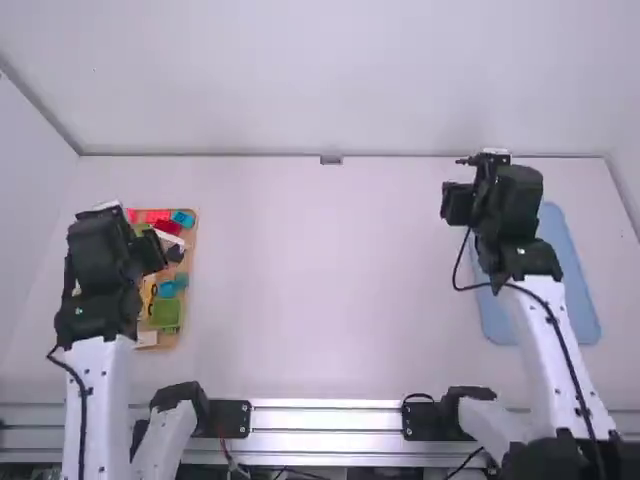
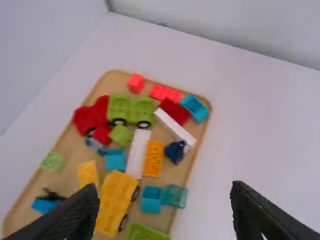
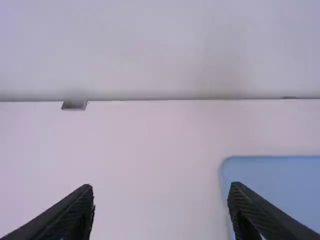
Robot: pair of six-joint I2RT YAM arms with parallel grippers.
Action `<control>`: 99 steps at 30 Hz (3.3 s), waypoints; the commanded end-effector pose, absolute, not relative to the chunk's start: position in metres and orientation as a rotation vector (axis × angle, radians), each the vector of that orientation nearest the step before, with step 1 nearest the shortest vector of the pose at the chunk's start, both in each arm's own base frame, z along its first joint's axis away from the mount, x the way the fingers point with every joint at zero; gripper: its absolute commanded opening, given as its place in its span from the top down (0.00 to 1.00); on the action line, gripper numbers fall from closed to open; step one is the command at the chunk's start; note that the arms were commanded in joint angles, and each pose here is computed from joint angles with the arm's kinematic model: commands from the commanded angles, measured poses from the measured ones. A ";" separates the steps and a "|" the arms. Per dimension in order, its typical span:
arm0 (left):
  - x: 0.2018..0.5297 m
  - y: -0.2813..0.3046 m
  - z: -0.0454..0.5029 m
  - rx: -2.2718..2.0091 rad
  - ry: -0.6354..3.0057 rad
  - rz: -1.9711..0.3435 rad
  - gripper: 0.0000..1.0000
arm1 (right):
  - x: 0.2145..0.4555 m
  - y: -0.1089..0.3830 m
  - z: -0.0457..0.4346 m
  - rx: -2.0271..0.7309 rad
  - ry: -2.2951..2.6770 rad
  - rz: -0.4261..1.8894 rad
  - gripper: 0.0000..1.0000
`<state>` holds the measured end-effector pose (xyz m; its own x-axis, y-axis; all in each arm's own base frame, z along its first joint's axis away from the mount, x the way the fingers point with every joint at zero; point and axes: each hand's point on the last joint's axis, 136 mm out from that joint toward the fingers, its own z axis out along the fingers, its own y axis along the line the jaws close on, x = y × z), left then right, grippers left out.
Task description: Assemble lego blocks to make yellow taxi
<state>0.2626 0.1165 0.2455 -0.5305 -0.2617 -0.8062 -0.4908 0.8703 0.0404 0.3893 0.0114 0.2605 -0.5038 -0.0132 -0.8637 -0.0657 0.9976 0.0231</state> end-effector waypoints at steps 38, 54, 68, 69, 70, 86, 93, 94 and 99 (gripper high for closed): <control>0.228 0.199 0.028 -0.451 3.093 0.050 0.14 | 0.507 0.062 0.270 -0.179 2.096 0.139 0.01; 0.222 0.196 -0.008 -0.365 3.063 0.107 0.18 | 0.507 0.066 0.270 -0.188 2.095 0.145 0.01; 0.224 0.202 -0.005 -0.384 3.053 0.138 0.50 | 0.506 0.070 0.270 -0.197 2.095 0.150 0.02; 0.228 0.202 0.001 -0.373 3.053 0.133 0.52 | 0.506 0.070 0.270 -0.196 2.095 0.150 0.02; 0.233 0.204 0.009 -0.365 3.049 0.137 0.54 | 0.506 0.070 0.270 -0.197 2.095 0.150 0.02; 0.353 0.040 0.102 0.707 2.804 0.011 0.64 | 0.502 0.069 0.262 -0.196 2.133 0.149 0.01; 0.356 -0.118 0.078 1.460 2.497 -0.037 0.59 | 0.502 0.069 0.262 -0.195 2.133 0.148 0.01; 0.351 -0.145 0.069 1.574 2.435 -0.051 0.59 | 0.502 0.068 0.262 -0.194 2.134 0.149 0.02; 0.333 -0.193 0.034 1.850 2.320 0.114 0.62 | 0.496 0.058 0.252 -0.176 2.185 0.138 0.01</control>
<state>0.3328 -0.1876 0.0445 -0.2846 0.9442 -0.1660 0.9461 0.3046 0.1102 0.4919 0.0638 0.2422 -0.5836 -0.0857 -0.8075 -0.1892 0.9814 0.0326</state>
